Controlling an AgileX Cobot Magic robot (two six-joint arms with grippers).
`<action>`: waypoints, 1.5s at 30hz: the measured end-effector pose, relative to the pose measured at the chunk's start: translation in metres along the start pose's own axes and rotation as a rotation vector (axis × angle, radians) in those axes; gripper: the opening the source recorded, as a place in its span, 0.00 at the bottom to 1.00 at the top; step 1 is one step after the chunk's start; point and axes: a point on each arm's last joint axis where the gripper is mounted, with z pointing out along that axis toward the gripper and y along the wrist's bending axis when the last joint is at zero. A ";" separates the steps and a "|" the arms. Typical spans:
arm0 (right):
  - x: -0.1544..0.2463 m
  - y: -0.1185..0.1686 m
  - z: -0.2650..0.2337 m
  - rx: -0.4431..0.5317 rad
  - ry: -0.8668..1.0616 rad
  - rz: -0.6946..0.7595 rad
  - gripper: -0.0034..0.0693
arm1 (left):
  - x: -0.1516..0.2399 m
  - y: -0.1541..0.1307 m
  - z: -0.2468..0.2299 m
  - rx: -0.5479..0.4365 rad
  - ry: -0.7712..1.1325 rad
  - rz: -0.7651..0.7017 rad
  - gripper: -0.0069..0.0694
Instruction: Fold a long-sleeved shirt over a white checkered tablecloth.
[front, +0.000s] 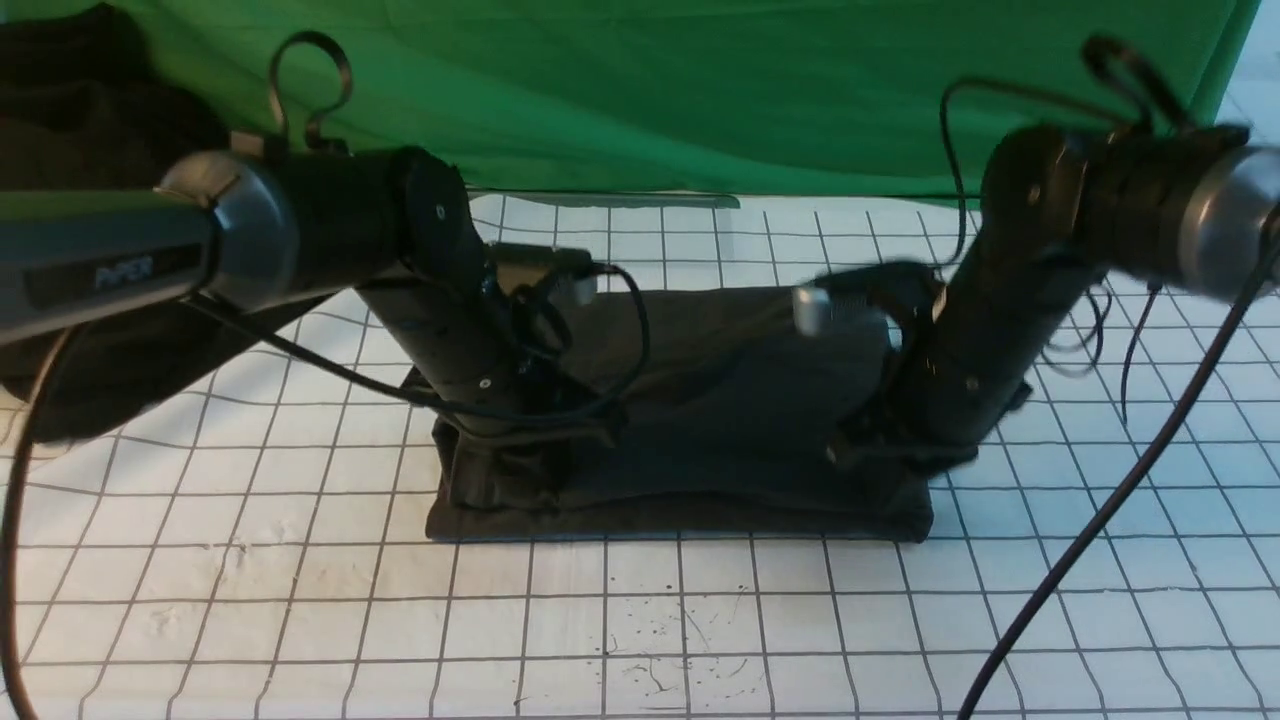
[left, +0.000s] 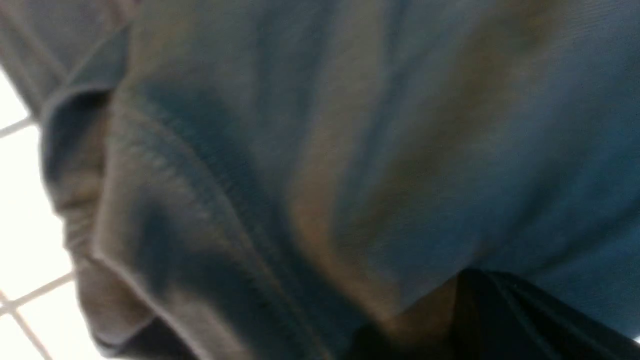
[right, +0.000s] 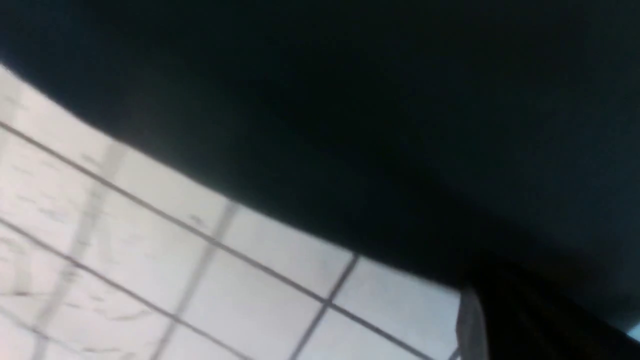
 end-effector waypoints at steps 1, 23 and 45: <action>0.003 -0.003 0.005 0.003 0.006 0.011 0.04 | 0.001 0.001 0.001 -0.008 0.003 -0.004 0.08; -0.020 0.003 -0.080 -0.031 -0.284 -0.001 0.04 | 0.007 0.004 -0.052 -0.083 -0.165 -0.017 0.08; -0.013 -0.018 -0.010 0.025 0.036 -0.011 0.04 | 0.055 0.052 -0.066 -0.112 -0.205 -0.253 0.08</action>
